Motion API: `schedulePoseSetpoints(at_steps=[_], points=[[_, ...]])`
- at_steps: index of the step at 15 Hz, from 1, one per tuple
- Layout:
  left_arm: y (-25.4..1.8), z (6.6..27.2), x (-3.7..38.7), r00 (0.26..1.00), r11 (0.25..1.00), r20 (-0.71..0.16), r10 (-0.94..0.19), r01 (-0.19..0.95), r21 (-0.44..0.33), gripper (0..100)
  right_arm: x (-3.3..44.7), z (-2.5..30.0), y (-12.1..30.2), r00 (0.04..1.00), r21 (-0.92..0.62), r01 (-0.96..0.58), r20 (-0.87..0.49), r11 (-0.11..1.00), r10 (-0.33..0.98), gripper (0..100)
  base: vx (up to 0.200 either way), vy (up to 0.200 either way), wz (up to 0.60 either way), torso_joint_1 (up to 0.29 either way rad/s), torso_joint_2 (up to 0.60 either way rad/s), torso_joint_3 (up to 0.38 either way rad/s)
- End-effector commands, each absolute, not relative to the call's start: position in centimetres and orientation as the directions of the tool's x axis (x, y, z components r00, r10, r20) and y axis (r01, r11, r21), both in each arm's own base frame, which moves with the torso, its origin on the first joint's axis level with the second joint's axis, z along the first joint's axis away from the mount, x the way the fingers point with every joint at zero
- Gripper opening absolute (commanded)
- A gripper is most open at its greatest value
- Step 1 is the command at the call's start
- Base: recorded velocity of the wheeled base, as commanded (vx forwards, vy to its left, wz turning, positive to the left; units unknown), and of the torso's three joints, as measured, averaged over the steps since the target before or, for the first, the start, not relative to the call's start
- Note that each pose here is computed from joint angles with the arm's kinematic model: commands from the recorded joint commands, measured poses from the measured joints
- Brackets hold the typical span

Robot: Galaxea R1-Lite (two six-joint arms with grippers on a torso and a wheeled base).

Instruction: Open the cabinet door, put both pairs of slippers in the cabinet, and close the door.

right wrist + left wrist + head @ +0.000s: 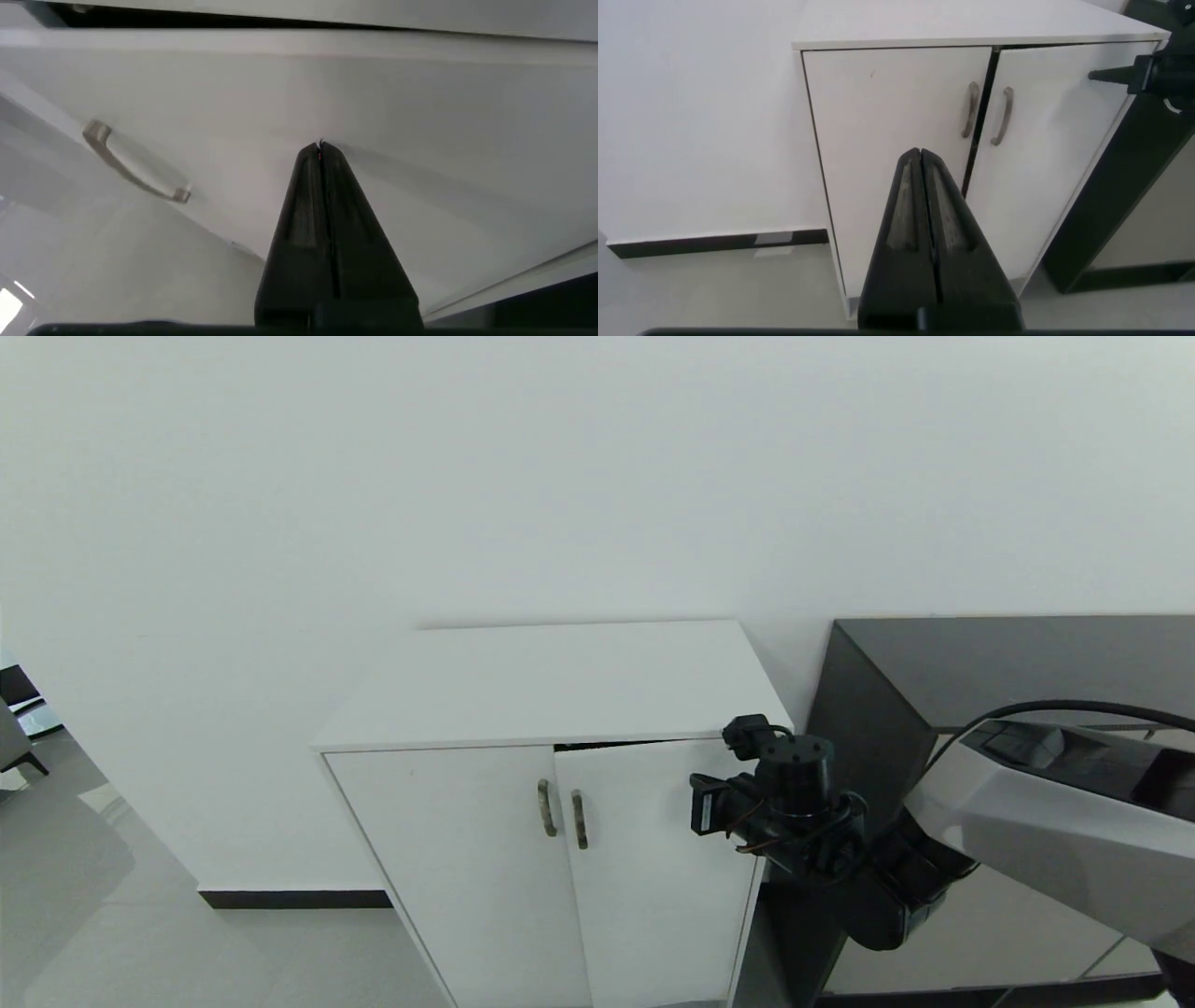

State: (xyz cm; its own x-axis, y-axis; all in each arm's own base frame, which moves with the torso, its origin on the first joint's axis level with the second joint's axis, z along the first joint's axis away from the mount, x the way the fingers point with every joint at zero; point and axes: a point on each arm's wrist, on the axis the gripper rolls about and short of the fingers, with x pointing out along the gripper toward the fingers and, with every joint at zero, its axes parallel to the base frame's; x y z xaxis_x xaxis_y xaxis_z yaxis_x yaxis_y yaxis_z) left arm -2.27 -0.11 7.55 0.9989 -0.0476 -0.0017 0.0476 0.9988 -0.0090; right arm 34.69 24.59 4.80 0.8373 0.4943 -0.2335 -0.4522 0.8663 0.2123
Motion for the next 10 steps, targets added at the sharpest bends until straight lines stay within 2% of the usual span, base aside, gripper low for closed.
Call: schedulePoseSetpoints(at_steps=[1, 10], points=[[-0.11, 7.55, -2.27, 0.999, 0.999, -0.002, -0.048, 0.048, -0.009, 0, 34.78, 4.57, 24.74, 0.836, 0.212, -0.453, -0.236, 0.866, 0.495, 0, 0.0, 0.0, 0.0, 0.0, 0.0, 0.0], [-0.11, 7.55, -2.27, 0.999, 0.999, -0.002, -0.048, 0.048, -0.009, 0, 34.67, 4.87, 24.42, 0.839, 0.211, -0.449, -0.236, 0.868, 0.491, 0, 0.0, 0.0, 0.0, 0.0, 0.0, 0.0]])
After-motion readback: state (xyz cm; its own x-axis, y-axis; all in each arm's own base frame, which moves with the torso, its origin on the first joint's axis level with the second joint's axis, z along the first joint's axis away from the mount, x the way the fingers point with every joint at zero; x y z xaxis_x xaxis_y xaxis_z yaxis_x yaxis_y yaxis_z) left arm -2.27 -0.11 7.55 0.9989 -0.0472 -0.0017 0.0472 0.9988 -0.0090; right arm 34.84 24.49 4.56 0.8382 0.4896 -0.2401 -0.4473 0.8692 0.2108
